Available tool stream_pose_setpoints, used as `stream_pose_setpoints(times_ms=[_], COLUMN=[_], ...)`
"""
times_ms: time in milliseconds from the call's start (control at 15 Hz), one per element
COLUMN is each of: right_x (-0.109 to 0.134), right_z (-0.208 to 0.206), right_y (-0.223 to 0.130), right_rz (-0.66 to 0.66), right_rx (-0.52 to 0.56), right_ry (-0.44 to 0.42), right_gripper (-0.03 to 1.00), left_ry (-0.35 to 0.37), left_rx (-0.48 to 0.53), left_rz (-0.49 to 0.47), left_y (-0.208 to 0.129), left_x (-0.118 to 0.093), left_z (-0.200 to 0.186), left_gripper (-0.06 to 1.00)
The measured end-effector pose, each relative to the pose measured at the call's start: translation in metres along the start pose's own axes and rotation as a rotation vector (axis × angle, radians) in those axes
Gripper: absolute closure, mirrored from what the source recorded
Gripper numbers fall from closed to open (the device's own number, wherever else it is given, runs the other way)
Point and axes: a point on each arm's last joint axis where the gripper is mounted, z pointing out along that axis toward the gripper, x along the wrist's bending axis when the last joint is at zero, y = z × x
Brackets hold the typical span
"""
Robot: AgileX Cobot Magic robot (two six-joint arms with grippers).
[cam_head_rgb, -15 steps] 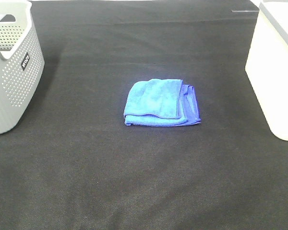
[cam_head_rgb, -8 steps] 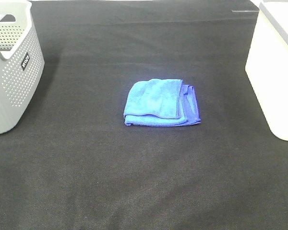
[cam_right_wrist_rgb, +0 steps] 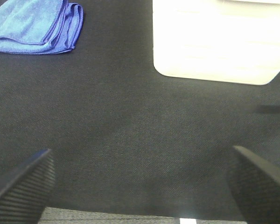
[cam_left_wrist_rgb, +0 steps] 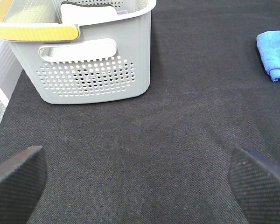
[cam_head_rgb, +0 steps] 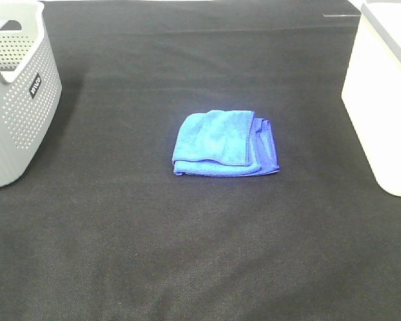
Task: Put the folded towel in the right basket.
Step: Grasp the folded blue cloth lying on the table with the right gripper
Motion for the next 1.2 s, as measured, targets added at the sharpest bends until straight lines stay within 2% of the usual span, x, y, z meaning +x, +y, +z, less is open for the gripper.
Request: stream_pose_setpoints(times_ms=[133, 267, 467, 533, 600, 800, 867, 1000, 1133, 1200], right_x=[-0.001, 0.000, -0.002, -0.005, -0.007, 0.001, 0.026, 0.064, 0.083, 0.083], right_z=[0.005, 0.025, 0.077, 0.116, 0.137, 0.198, 0.237, 0.287, 0.341, 0.341], right_y=[0.020, 0.074, 0.164, 0.197, 0.213, 0.237, 0.235, 0.226, 0.215, 0.215], right_rz=[0.005, 0.052, 0.114, 0.135, 0.150, 0.194, 0.158, 0.127, 0.140, 0.140], right_rx=[0.079, 0.237, 0.440, 0.503, 0.521, 0.584, 0.657, 0.727, 0.781, 0.781], right_ry=[0.011, 0.073, 0.159, 0.181, 0.195, 0.295, 0.358, 0.433, 0.463, 0.463], right_gripper=[0.01, 0.01, 0.01, 0.01, 0.01, 0.02, 0.03, 0.03, 0.03, 0.03], left_ry=[0.000, 0.000, 0.000, 0.000, 0.000, 0.000, 0.000, 0.000, 0.000, 0.000], left_rx=[0.000, 0.000, 0.000, 0.000, 0.000, 0.000, 0.000, 0.000, 0.000, 0.000], left_rz=[0.000, 0.000, 0.000, 0.000, 0.000, 0.000, 0.000, 0.000, 0.000, 0.000], left_y=[0.000, 0.000, 0.000, 0.000, 0.000, 0.000, 0.000, 0.000, 0.000, 0.000], left_x=[0.000, 0.000, 0.000, 0.000, 0.000, 0.000, 0.000, 0.000, 0.000, 0.000], left_z=[0.000, 0.000, 0.000, 0.000, 0.000, 0.000, 0.000, 0.000, 0.000, 0.000], left_gripper=[-0.05, -0.05, -0.05, -0.05, -0.05, -0.05, -0.05, -0.05, -0.05, -0.05])
